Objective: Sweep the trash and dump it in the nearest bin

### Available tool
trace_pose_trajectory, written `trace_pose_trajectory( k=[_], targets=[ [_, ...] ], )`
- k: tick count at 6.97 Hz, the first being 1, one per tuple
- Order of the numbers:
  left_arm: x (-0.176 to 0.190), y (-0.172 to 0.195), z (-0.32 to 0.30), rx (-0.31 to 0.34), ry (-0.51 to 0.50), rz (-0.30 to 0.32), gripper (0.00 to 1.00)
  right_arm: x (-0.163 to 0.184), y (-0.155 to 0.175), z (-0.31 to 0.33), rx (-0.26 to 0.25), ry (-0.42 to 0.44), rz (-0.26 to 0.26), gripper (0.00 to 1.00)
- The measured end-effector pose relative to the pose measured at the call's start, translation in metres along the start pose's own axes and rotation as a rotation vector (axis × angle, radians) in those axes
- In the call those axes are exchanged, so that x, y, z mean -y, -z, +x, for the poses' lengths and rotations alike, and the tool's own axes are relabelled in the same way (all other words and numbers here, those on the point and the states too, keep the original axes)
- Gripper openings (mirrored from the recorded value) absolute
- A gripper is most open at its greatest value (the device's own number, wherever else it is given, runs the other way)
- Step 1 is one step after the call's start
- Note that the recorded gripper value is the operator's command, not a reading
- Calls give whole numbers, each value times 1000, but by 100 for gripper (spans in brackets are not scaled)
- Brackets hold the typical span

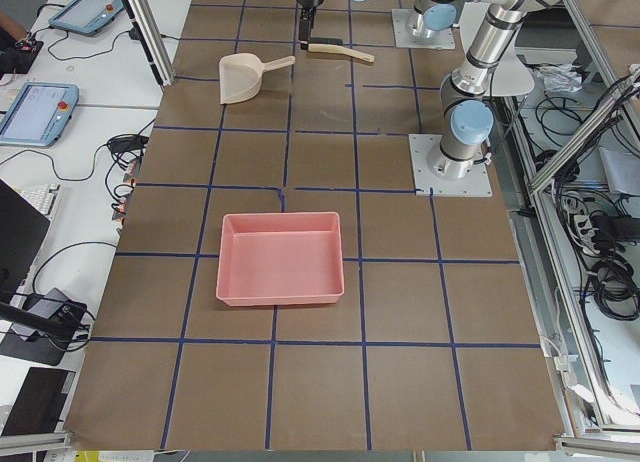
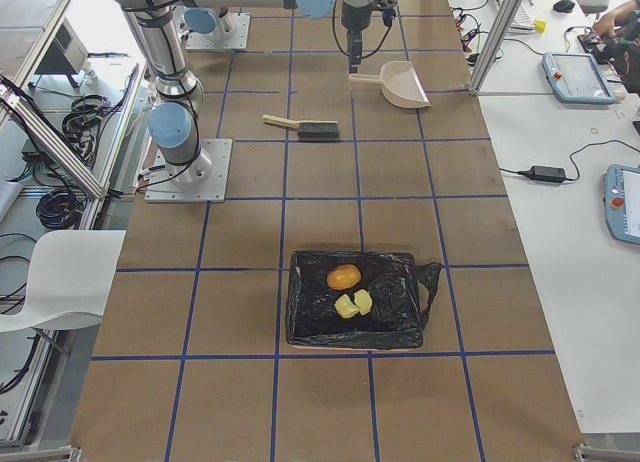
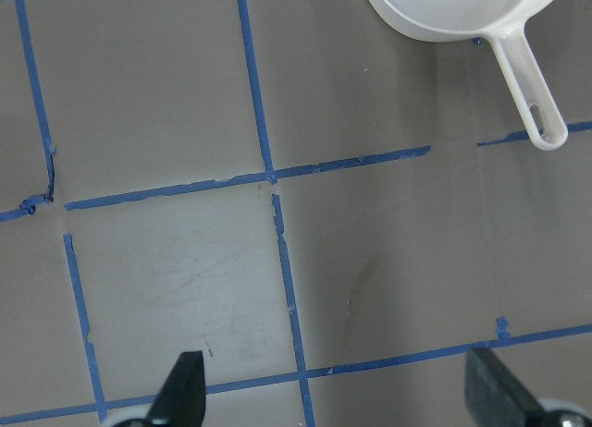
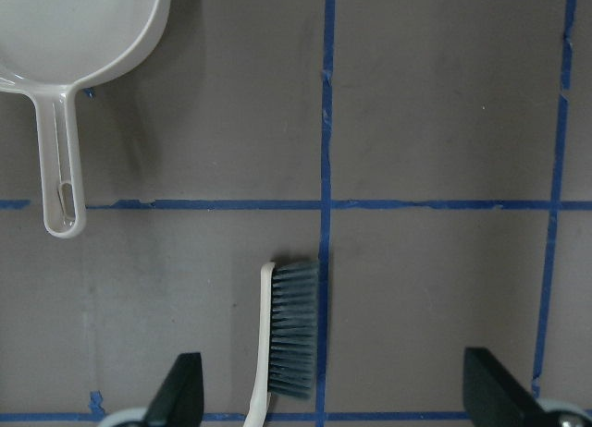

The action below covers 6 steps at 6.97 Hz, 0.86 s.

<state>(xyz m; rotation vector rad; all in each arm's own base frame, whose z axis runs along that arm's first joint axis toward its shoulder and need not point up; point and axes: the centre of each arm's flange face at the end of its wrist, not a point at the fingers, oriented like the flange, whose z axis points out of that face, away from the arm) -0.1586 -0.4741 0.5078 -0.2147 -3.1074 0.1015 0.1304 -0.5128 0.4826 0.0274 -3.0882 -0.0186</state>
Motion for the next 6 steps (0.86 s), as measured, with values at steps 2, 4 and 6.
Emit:
trace_pose_trajectory(
  k=[2,4,6],
  targets=[
    [0,0,0,-1,0,0,100,-2,-3,1,-7,34,-22,100],
    [0,0,0,0,0,0,100,-4,-7,-3,-2,39,-28,100],
    [-1,1,0,1,0,0,100,-2,-9,-2,-2,34,-22,100]
  ],
)
